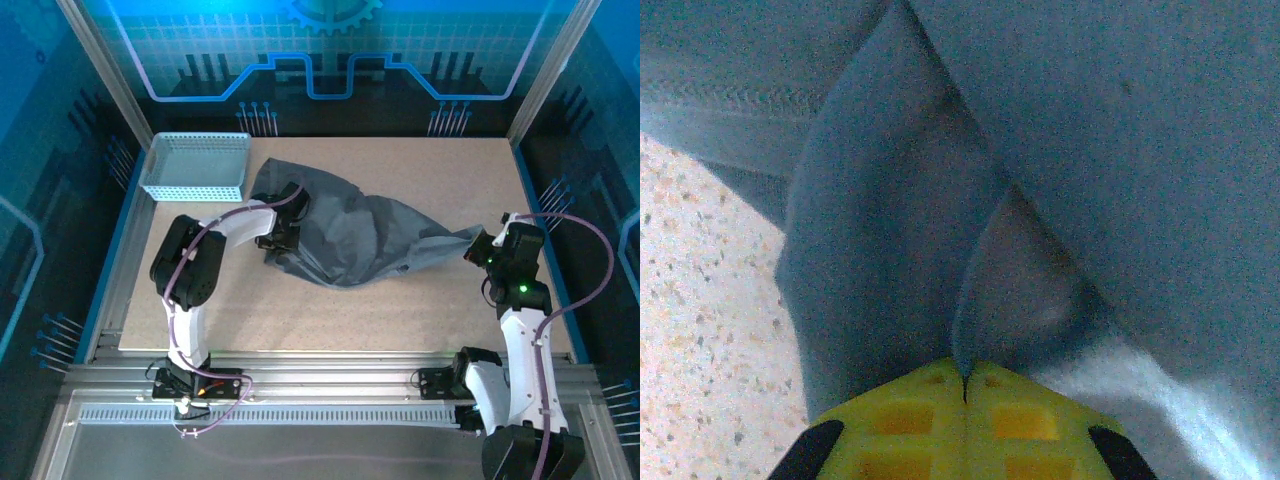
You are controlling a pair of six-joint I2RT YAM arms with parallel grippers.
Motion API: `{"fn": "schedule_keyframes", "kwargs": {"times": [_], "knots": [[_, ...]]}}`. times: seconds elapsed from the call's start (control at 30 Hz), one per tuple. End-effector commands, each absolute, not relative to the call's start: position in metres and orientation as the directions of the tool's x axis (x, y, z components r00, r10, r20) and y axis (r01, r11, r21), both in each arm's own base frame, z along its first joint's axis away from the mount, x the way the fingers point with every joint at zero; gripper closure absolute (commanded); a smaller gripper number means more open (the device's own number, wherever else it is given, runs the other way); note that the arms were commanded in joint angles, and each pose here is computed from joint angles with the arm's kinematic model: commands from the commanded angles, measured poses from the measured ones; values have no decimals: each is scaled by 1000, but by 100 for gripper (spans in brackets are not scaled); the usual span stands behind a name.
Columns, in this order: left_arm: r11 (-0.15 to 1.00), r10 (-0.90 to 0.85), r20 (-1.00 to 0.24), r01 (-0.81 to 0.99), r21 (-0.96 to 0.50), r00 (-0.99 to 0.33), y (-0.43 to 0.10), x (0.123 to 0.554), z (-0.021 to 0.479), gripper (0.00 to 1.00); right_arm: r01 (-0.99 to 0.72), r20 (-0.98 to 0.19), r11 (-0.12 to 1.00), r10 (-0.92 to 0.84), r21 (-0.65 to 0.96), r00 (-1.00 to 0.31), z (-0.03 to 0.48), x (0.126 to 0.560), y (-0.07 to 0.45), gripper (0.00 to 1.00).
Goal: Fold the inside-out t-shirt
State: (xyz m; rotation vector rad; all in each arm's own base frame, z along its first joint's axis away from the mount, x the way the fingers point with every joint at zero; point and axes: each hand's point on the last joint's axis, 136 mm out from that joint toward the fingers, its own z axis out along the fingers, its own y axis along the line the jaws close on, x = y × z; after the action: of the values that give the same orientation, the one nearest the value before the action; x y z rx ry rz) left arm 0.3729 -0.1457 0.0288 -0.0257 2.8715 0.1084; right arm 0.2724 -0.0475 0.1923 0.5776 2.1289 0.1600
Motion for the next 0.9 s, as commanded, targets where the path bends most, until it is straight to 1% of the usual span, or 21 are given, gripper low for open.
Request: {"fn": "schedule_keyframes", "kwargs": {"times": [0.0,0.13,0.23,0.3,0.37,0.43,0.53,0.6,0.67,0.73,0.8,0.87], "knots": [[996,-44,-307,-16,-92,-951,-158,362,64,100,347,-753,875,471,336,-459,208,274,-52,100],[972,-89,-423,13,-234,-902,-163,359,112,100,341,-762,874,474,347,-441,223,276,-52,100],[945,-141,-520,42,-323,-842,-161,359,160,100,323,-771,874,477,365,-421,249,280,-52,100],[913,-203,-583,64,-404,-787,-157,361,198,100,305,-795,877,470,372,-383,277,282,-53,100],[872,-279,-648,96,-480,-709,-148,361,244,100,304,-826,878,460,370,-326,309,280,-59,100],[843,-348,-701,121,-525,-622,-133,358,288,100,312,-853,875,453,370,-259,343,274,-67,100],[809,-449,-761,147,-569,-468,-104,342,348,100,330,-888,866,437,374,-140,400,258,-80,100],[800,-488,-793,177,-574,-365,-89,328,376,100,334,-900,861,430,382,-78,430,245,-83,100],[795,-510,-809,198,-573,-293,-81,315,388,100,326,-908,863,418,387,-28,452,237,-82,100],[797,-511,-808,189,-573,-293,-79,312,377,100,321,-910,864,415,388,-16,457,235,-81,100],[810,-498,-788,131,-572,-361,-78,318,345,100,303,-905,868,424,394,-39,450,241,-79,100],[813,-489,-730,55,-580,-477,-81,328,298,100,279,-889,870,447,407,-97,426,254,-76,100]]}}
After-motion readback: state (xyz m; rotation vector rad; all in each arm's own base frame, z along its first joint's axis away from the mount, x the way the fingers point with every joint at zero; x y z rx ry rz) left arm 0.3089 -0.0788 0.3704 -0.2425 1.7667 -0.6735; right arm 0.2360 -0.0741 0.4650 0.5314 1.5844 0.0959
